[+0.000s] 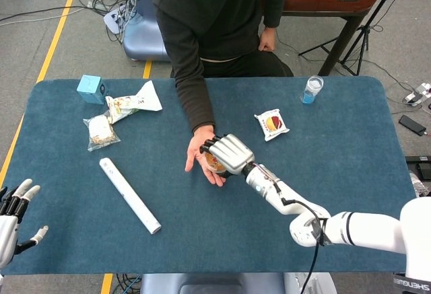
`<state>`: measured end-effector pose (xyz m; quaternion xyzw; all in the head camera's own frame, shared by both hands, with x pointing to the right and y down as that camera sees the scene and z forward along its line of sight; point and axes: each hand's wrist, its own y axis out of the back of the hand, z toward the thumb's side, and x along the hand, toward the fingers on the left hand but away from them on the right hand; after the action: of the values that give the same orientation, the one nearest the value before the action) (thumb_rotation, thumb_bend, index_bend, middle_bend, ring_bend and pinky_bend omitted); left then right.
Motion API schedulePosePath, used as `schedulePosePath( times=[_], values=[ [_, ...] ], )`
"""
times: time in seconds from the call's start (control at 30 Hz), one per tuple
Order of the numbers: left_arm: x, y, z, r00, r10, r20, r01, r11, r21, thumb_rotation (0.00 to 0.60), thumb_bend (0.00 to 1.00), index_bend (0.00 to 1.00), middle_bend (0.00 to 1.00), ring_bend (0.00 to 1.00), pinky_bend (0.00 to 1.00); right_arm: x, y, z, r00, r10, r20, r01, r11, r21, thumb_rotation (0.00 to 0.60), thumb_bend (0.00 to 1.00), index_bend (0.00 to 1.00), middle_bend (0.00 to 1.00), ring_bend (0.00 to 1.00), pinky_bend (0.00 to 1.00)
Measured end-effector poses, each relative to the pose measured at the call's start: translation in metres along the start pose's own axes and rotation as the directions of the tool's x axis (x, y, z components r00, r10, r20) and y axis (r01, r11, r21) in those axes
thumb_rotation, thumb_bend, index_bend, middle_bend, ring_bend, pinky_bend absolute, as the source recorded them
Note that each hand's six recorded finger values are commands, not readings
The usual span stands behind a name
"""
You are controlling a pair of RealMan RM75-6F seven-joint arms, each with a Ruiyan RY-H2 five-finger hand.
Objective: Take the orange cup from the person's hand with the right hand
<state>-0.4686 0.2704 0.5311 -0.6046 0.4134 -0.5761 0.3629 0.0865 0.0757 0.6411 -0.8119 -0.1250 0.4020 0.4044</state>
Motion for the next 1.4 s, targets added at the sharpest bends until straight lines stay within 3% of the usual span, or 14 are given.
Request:
schedulePosePath(
  times=[0.33, 0.57, 0.77, 1.0, 1.23, 1.4],
  values=[
    [0.0, -0.001, 0.002, 1.0, -0.003, 0.005, 0.003, 1.0, 0.0, 0.6, 0.21, 0.14, 0.07, 0.09, 0.02, 0.061, 0.013, -0.055, 0.992, -0.054, 0.111, 0.055, 0.999, -0.002, 0.6, 0.53, 0.51, 0.38, 0.31, 0.66],
    [0.0, -0.002, 0.004, 1.0, -0.005, 0.011, 0.005, 1.0, 0.001, 0.6, 0.21, 0.14, 0.07, 0.09, 0.02, 0.083, -0.017, -0.094, 0.981, 0.007, 0.192, -0.012, 1.0, 0.025, 0.6, 0.52, 0.51, 0.38, 0.31, 0.66],
    [0.001, -0.003, 0.006, 1.0, -0.005, 0.015, 0.005, 1.0, 0.002, 0.6, 0.21, 0.15, 0.07, 0.09, 0.02, 0.08, -0.048, -0.105, 0.977, 0.056, 0.204, -0.062, 0.998, 0.024, 0.6, 0.52, 0.5, 0.36, 0.29, 0.63],
    [0.002, -0.006, 0.006, 1.0, -0.015, 0.011, 0.015, 1.0, 0.006, 0.6, 0.21, 0.15, 0.07, 0.09, 0.02, 0.065, -0.082, -0.102, 0.978, 0.099, 0.184, -0.103, 0.995, 0.013, 0.6, 0.51, 0.34, 0.26, 0.19, 0.51],
    [0.001, -0.008, 0.005, 1.0, -0.023, 0.007, 0.023, 1.0, 0.006, 0.6, 0.21, 0.15, 0.07, 0.09, 0.02, 0.059, -0.103, -0.094, 0.976, 0.146, 0.162, -0.151, 0.988, 0.023, 0.6, 0.49, 0.01, 0.04, 0.01, 0.27],
    [0.002, -0.008, 0.005, 1.0, -0.023, 0.007, 0.023, 1.0, 0.005, 0.6, 0.21, 0.15, 0.07, 0.09, 0.02, 0.062, -0.105, -0.092, 0.973, 0.164, 0.164, -0.169, 0.985, 0.017, 0.6, 0.36, 0.0, 0.0, 0.0, 0.15]
  ],
)
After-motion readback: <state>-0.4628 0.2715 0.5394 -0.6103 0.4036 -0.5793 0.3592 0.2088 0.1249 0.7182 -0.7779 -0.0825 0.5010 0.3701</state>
